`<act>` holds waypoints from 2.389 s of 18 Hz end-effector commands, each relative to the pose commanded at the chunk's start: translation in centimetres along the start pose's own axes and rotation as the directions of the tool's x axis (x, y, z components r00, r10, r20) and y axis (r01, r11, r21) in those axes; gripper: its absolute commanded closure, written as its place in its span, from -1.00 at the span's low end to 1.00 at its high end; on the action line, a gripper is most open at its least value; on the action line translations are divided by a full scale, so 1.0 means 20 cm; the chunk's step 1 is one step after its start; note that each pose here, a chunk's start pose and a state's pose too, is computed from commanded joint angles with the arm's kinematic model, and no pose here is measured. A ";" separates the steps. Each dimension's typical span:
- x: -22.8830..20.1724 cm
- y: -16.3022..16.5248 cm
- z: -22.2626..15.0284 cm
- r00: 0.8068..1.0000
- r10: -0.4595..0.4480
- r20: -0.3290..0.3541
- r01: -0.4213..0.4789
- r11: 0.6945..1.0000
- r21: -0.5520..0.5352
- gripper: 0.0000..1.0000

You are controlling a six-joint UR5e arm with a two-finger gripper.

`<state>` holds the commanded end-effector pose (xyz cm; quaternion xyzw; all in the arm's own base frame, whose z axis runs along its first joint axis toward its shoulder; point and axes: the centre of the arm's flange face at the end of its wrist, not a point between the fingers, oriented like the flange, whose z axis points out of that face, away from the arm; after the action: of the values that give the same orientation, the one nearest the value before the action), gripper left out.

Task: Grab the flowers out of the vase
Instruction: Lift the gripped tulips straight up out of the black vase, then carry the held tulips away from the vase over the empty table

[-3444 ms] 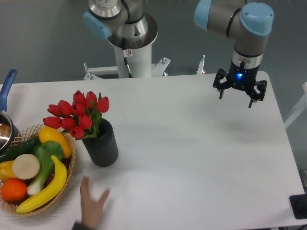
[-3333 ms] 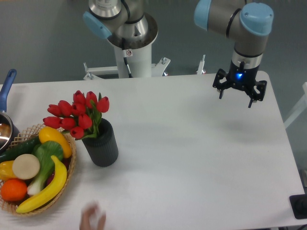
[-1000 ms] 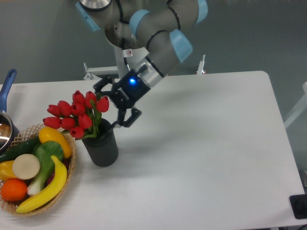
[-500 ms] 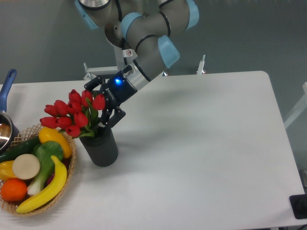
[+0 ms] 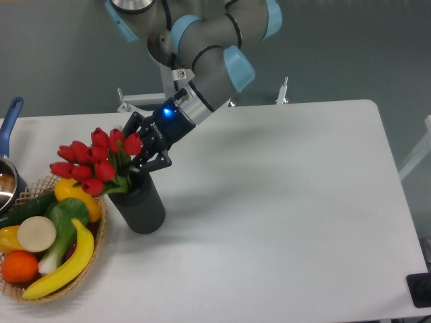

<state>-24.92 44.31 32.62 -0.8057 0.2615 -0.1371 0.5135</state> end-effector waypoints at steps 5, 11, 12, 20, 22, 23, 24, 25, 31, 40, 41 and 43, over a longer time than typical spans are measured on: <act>-0.03 0.00 -0.06 0.999 -0.016 0.027 0.016 1.000 -0.001 0.89; -0.07 -0.20 -0.22 0.990 -0.104 0.090 0.102 0.994 0.027 0.87; -0.07 -0.23 -0.23 0.987 -0.129 0.092 0.125 0.991 0.047 0.87; -0.13 -0.44 -0.42 0.964 -0.238 0.121 0.218 0.963 0.158 0.86; -0.15 -0.50 -0.49 0.958 -0.252 0.137 0.227 0.958 0.177 0.86; -0.15 -0.53 -0.52 0.954 -0.262 0.143 0.233 0.953 0.191 0.86; -0.16 -0.56 -0.55 0.948 -0.283 0.146 0.252 0.946 0.202 0.86; -0.17 -0.57 -0.58 0.941 -0.304 0.148 0.270 0.939 0.212 0.86; -0.24 -0.65 -0.73 0.927 -0.323 0.193 0.276 0.933 0.232 0.86; -0.53 -0.63 -1.03 0.852 -0.299 0.431 0.308 0.950 0.049 0.89; -0.54 -0.59 -1.04 0.831 -0.291 0.474 0.335 0.942 -0.010 0.89; -0.56 -0.50 -1.04 0.812 -0.282 0.512 0.371 0.925 -0.079 0.87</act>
<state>-41.53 38.33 51.26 -0.8885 -0.0095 0.0091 0.4587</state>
